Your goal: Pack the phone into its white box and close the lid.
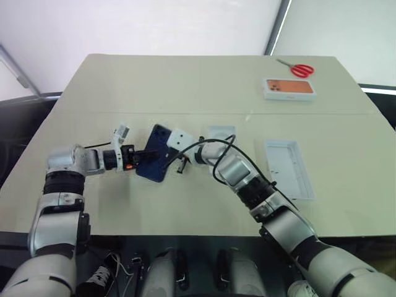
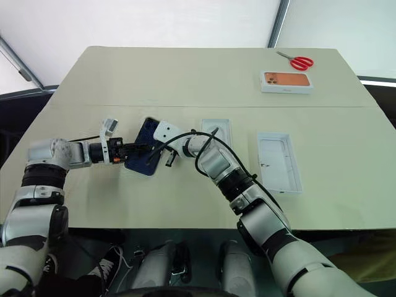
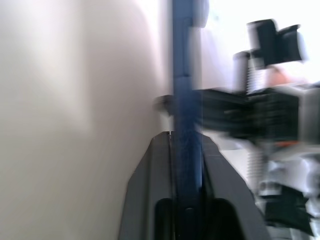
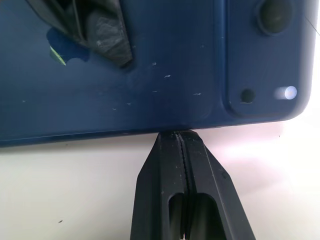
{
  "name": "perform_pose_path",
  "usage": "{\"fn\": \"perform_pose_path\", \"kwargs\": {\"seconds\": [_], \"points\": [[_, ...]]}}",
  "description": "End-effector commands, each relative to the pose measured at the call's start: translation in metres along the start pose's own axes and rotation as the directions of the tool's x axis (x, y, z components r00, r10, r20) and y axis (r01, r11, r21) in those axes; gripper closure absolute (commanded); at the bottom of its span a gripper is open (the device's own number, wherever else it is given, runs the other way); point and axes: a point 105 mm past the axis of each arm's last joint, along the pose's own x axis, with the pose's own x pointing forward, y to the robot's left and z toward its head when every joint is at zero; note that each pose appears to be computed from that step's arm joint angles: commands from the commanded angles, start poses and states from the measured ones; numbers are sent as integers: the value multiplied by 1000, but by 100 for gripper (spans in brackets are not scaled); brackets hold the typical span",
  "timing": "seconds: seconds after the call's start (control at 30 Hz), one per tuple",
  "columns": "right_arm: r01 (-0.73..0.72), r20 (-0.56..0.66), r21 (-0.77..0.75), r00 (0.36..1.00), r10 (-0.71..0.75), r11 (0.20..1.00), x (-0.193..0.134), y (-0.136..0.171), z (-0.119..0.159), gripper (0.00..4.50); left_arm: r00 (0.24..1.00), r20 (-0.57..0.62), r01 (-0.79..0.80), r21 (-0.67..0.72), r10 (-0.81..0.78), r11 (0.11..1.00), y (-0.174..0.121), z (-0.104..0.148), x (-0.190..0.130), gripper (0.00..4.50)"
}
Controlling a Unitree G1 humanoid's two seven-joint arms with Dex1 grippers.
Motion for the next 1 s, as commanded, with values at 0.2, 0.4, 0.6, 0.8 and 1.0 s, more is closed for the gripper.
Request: {"fn": "perform_pose_path", "kwargs": {"seconds": [0.2, 0.4, 0.6, 0.8, 1.0], "points": [[12, 45, -21, 999, -12, 1000, -3, -2, 13, 450, 998, -29, -61, -76, 59, 995, 14, -18, -1, 448], [-9, 182, 70, 983, -4, 997, -19, -9, 32, 450, 998, 64, 14, -151, -5, 988, 7, -9, -5, 448], [-240, 454, 228, 884, 115, 943, -73, -15, 63, 314, 969, 230, 137, -196, -90, 971, -5, 9, -14, 450], [-260, 304, 59, 924, 231, 964, -113, -15, 20, 161, 924, 376, 121, -126, -65, 985, -11, 30, -11, 450], [-280, 110, -69, 952, 286, 958, -142, -19, -25, 161, 915, 399, 133, -152, -62, 979, -14, 23, -9, 450]]}}
